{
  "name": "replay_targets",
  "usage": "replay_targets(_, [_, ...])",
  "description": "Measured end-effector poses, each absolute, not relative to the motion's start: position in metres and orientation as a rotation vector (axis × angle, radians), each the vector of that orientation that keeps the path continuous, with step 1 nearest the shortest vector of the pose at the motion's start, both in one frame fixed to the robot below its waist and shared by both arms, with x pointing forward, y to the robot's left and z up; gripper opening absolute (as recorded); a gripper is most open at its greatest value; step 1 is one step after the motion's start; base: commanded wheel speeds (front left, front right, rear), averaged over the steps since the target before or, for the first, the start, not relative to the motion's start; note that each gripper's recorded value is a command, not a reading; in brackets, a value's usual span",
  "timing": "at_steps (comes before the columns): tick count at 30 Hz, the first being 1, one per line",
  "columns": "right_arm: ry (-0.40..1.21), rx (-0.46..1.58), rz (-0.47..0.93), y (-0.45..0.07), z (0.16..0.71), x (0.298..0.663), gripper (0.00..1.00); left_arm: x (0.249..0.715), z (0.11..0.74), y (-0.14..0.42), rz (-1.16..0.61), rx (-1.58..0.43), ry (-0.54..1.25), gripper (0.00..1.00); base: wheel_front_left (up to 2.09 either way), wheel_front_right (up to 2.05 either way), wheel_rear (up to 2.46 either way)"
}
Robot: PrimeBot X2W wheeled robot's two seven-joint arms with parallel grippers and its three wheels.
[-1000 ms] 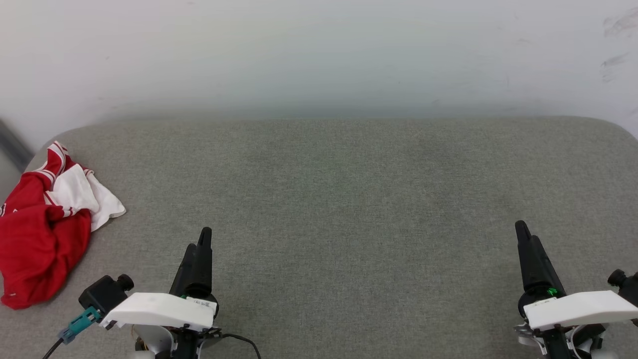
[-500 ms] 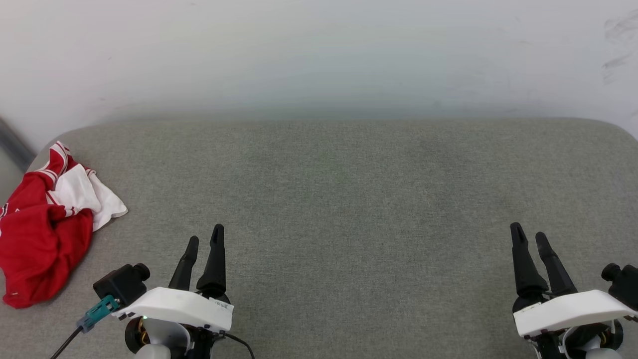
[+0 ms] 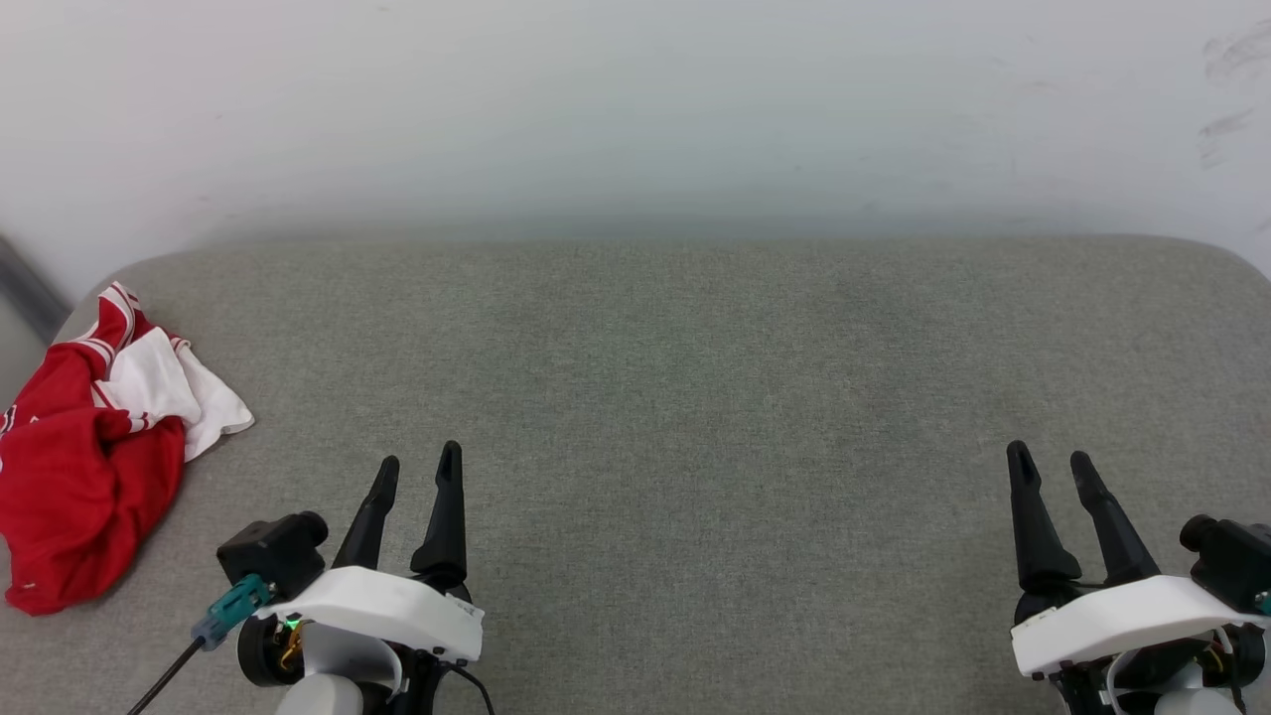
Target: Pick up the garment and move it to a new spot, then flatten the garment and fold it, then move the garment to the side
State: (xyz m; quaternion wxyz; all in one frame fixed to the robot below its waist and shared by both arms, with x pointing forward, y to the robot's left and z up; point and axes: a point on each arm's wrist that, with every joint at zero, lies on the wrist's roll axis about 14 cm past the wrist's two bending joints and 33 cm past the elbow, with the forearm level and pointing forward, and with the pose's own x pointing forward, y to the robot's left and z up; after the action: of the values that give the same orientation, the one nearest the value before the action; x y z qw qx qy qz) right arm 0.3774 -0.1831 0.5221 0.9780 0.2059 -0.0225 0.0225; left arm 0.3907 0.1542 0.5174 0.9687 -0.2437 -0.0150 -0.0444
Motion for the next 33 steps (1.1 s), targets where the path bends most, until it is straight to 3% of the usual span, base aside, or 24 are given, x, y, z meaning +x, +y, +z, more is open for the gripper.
replay_targets(33, [-0.062, 0.1, 0.067, -0.18, 0.525, 0.374, 1.0, 0.393, 0.517, 0.141, -0.134, -0.149, -0.065, 1.0, 0.0, 0.0, 0.0])
